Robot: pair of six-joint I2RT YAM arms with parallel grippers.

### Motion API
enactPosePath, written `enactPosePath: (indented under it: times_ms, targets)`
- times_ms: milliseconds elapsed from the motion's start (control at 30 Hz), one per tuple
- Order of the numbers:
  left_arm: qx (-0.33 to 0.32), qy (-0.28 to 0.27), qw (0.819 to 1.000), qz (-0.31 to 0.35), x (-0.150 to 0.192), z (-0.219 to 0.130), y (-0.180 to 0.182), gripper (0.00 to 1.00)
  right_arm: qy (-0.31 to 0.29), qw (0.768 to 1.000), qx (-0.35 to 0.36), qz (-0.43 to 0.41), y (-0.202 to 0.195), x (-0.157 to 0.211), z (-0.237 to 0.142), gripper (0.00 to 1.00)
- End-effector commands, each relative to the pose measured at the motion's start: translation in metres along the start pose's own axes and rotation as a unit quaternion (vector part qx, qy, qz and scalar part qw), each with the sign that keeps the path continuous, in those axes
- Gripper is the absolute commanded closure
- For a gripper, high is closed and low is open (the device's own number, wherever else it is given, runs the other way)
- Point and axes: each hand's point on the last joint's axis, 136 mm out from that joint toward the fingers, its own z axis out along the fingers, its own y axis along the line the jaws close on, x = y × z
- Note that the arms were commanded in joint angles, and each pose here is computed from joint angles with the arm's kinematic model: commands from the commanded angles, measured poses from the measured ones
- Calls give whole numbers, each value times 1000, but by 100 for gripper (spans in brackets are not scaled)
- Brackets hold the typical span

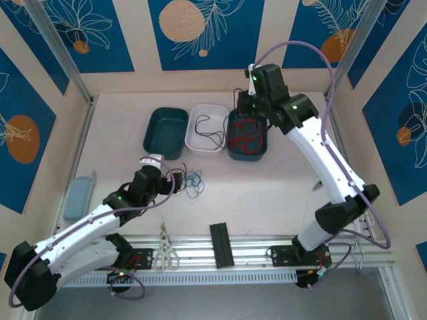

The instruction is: Untangle the cables

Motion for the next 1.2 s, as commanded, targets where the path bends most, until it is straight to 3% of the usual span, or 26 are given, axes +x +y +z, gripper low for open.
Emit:
enactPosePath:
  times_ms: [0,300,500,1167]
  targets:
    - [-22,-7,1000,-3,3,-4,13,0,-12,1000,22,14,-2,-18,19,100]
    - [-18,0,1000,-2,7,-3,13,0,43,993,111,1,-15,-10,94,100]
    - [-16,10,1000,3,11,2,11,0,70,984,163,-7,-27,7,117,100]
    - [-10,19,1000,1,15,9,8,0,195,975,41,-93,42,89,186,100]
